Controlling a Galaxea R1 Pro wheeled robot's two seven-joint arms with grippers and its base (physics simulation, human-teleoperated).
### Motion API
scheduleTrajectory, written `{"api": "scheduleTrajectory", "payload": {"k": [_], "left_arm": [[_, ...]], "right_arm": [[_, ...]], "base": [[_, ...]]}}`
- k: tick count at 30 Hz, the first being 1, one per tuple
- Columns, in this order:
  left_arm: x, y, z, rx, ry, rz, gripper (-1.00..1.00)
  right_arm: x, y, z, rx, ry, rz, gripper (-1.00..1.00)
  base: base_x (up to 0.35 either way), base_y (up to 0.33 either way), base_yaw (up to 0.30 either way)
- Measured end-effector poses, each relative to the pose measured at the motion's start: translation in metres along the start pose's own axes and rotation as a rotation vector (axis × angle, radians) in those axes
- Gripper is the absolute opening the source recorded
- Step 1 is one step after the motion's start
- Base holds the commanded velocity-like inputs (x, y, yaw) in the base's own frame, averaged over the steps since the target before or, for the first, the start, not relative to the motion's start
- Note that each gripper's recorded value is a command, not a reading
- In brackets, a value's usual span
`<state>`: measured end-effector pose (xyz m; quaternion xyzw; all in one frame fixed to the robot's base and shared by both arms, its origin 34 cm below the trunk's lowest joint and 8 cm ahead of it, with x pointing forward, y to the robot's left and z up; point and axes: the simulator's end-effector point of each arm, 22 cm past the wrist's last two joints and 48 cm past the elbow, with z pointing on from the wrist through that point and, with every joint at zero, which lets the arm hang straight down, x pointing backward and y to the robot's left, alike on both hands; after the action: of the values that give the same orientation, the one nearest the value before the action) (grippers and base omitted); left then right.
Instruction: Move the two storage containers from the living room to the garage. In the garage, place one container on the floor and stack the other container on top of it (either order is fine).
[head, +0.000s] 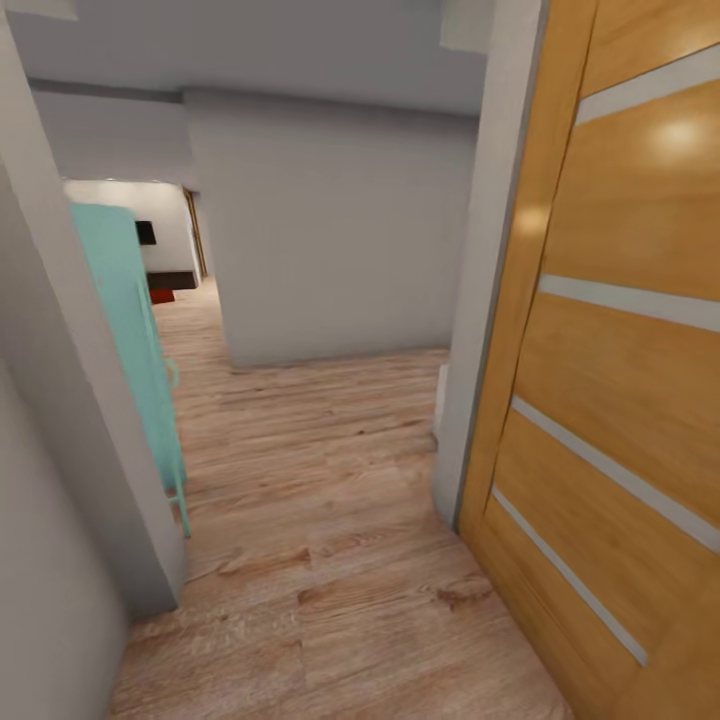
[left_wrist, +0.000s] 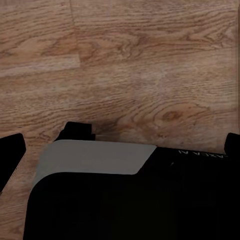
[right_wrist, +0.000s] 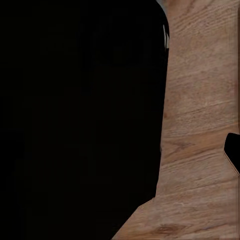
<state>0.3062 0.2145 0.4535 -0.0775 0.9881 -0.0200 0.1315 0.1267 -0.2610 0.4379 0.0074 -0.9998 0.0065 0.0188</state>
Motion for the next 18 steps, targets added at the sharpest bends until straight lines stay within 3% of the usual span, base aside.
{"api": "scheduleTrajectory", "payload": {"k": [18], "left_arm": [[-0.0001,-0.0007,0.0000,0.001,-0.001,-0.001,1.00]], "right_arm": [[0.0000,0.0000,0.0000,0.000,0.000,-0.001,1.00]], "base": [[0.330,0.000,0.000]]}}
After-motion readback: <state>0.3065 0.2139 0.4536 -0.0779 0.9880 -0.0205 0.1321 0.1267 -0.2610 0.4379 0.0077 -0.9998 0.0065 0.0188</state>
